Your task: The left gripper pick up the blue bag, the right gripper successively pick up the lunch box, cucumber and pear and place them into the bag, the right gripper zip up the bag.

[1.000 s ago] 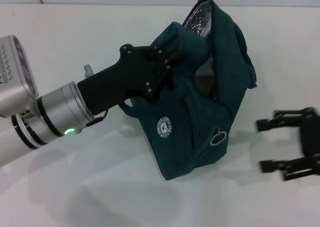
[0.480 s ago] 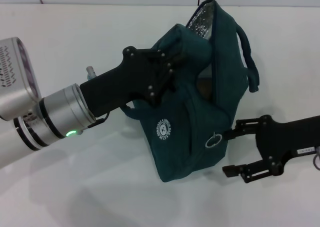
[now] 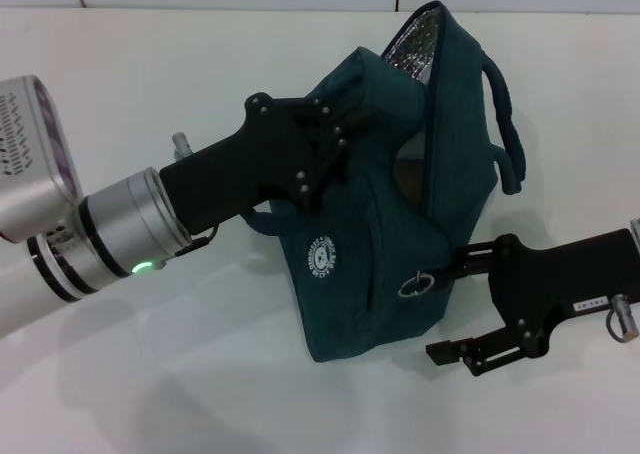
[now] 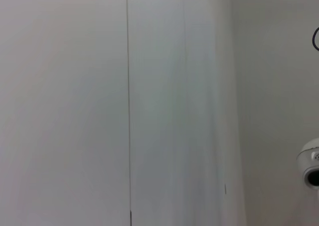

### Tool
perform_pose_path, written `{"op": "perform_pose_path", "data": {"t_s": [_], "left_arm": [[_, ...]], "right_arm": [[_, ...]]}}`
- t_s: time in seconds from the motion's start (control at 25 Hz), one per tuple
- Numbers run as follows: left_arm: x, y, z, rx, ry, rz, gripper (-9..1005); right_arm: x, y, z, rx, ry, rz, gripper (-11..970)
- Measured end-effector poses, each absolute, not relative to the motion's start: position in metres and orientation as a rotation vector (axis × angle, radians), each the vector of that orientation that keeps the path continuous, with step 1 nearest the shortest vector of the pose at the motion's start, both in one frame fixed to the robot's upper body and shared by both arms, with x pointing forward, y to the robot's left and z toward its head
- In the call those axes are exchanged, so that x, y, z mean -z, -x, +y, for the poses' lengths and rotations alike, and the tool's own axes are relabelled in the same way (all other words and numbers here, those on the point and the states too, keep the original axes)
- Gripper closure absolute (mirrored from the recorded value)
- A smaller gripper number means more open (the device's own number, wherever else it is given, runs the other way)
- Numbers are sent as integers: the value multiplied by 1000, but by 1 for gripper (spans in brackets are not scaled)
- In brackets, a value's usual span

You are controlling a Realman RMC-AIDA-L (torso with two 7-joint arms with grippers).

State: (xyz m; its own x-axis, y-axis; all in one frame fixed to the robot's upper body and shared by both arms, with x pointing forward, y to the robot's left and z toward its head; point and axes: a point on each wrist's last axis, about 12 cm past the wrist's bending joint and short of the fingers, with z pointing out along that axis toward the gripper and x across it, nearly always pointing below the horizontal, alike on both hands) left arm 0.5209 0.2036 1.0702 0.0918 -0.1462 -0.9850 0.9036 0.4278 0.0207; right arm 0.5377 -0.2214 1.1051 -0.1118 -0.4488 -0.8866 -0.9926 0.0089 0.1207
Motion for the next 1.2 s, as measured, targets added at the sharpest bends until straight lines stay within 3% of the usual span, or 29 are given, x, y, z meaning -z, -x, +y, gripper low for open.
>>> {"op": "perform_pose_path", "data": {"t_s": [0.72, 1.2], "left_arm": [[-1071, -523, 202, 916, -801, 1224, 957], [-1072, -522, 200, 923, -801, 1218, 956]], "right_arm": [[-1108, -541, -210, -1088, 1545, 1594, 256], [-1106, -546, -207, -1044, 1528, 1604, 734]]}}
